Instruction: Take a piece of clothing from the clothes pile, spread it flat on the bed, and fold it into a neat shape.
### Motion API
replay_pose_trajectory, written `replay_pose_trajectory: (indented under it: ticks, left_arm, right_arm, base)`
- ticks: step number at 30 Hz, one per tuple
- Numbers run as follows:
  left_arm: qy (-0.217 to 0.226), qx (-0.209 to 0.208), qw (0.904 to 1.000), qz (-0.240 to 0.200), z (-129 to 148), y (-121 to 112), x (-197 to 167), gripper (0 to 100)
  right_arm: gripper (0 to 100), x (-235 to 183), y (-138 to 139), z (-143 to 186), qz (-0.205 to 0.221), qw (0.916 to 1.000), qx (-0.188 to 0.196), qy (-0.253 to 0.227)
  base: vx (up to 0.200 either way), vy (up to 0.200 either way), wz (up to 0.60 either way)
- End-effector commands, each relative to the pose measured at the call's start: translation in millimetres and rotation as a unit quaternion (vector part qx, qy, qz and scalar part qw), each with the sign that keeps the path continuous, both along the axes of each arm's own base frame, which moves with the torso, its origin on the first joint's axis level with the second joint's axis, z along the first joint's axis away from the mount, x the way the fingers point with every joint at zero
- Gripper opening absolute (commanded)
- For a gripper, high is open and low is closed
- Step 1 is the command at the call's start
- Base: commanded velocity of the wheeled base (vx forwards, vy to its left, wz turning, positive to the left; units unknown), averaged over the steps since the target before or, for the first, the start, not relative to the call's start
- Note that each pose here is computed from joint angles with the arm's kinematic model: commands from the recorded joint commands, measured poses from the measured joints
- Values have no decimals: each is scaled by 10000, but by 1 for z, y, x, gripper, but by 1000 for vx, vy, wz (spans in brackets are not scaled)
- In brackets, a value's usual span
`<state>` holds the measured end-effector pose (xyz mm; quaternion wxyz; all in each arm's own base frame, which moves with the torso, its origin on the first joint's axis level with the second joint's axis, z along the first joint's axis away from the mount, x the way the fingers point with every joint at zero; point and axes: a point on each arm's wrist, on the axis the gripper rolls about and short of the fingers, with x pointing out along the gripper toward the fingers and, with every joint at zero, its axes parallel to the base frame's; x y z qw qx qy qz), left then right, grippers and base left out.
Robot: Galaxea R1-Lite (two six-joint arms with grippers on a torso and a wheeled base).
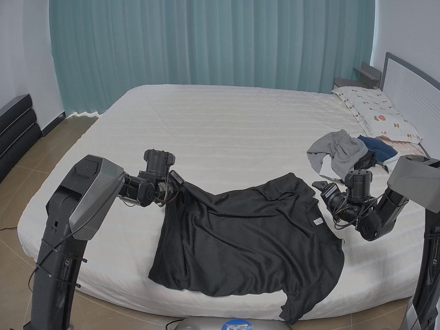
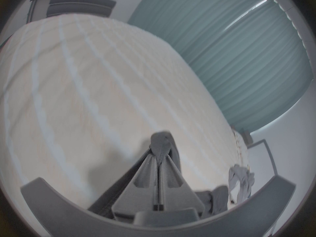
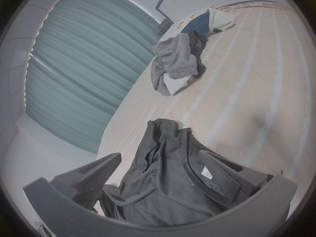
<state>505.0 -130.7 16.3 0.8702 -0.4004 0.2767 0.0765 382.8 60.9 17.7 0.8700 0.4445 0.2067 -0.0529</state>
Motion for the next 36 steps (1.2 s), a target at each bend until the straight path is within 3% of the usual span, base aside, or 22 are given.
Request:
replay_pose_trajectory:
  ticks: [1, 8, 13, 14, 17, 21, 28, 36]
  left_arm:
    - [-611, -20, 9974, 389, 24, 20, 19, 0]
    - [-753, 396, 9959, 306, 24, 34, 26, 0]
    - [-484, 469, 9973, 291, 2, 35, 26, 0]
    - [-432, 481, 9975, 288, -1, 35, 25, 100]
    - [-334, 485, 9979, 276, -6, 34, 24, 100]
    - [159, 537, 9982, 219, -17, 37, 14, 100]
    - [649, 118, 9970, -394, 8, 47, -32, 100]
    - [454, -216, 9970, -585, 22, 54, -106, 100]
  right_arm:
    - [100, 2, 0, -6, -9, 10000, -23, 47]
    - [100, 5, -3, -9, -29, 10000, -48, -63]
    - [100, 8, -12, -17, -106, 9998, -142, -8]
    - [100, 8, -15, -18, -135, 9998, -165, 6]
    - [100, 9, -19, -24, -148, 9996, -240, 70]
    - [100, 13, -22, -37, -114, 9990, -399, 175]
    - [100, 33, -26, -43, 199, 9987, -467, 99]
    - [100, 64, -20, -73, 338, 9968, -667, 299]
  base:
    - [0, 0, 0]
    - [0, 0, 0]
    - [0, 0, 0]
    - [0, 0, 0]
    - [0, 0, 0]
    - [0, 0, 0]
    - [0, 0, 0]
    - [0, 0, 0]
